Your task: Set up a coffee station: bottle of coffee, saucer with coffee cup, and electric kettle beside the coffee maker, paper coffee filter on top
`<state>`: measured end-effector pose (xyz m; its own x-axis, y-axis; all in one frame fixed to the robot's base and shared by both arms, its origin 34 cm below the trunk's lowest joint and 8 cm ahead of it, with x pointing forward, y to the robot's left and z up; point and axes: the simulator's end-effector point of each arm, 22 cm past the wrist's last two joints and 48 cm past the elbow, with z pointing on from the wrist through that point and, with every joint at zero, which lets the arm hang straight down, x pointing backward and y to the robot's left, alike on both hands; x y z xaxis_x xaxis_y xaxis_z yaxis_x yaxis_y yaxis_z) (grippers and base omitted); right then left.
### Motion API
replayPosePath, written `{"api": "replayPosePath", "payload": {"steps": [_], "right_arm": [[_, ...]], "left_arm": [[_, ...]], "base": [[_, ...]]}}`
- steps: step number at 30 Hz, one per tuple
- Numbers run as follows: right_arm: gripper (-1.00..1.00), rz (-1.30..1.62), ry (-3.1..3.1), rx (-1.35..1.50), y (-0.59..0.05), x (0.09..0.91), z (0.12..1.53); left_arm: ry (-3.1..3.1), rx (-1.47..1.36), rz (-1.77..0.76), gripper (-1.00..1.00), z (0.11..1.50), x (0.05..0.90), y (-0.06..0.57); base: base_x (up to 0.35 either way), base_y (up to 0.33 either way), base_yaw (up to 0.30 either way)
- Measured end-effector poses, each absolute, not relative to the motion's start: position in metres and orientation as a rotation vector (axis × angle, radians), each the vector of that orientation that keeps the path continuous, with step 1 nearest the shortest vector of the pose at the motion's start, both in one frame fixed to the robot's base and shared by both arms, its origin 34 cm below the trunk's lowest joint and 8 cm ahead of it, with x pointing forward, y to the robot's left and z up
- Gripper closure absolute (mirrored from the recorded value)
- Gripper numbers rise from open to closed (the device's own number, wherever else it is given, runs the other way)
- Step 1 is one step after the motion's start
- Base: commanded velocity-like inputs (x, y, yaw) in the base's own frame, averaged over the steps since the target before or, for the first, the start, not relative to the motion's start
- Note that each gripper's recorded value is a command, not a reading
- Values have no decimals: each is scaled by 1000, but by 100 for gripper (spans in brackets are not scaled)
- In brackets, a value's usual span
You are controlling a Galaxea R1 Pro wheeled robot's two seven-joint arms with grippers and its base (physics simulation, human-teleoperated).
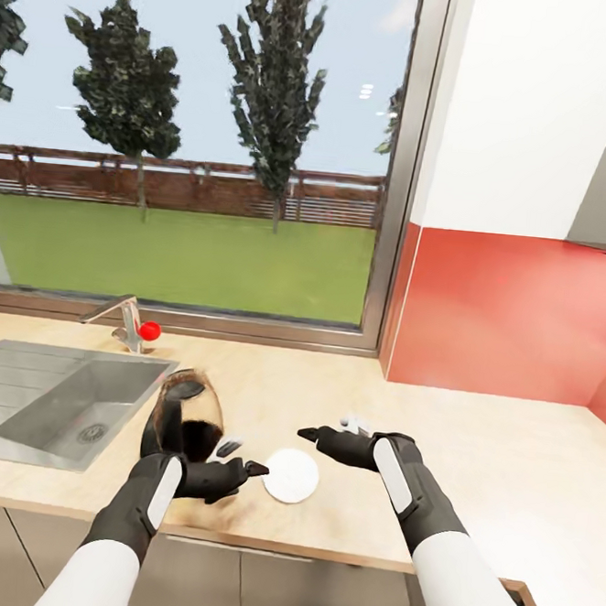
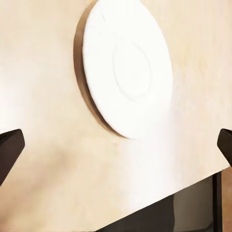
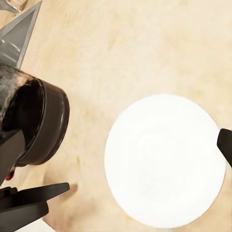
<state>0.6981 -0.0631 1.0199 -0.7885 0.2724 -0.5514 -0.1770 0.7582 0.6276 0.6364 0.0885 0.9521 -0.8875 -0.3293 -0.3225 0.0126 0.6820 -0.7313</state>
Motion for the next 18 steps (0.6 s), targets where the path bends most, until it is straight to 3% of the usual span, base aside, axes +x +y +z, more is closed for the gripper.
{"api": "replayPosePath", "payload": {"steps": [18], "right_arm": [[-100, 908, 2320, 72, -63, 697, 1015]], "left_arm": [[2482, -252, -1089, -100, 945, 632, 85]], "base": [[55, -24, 11]]}}
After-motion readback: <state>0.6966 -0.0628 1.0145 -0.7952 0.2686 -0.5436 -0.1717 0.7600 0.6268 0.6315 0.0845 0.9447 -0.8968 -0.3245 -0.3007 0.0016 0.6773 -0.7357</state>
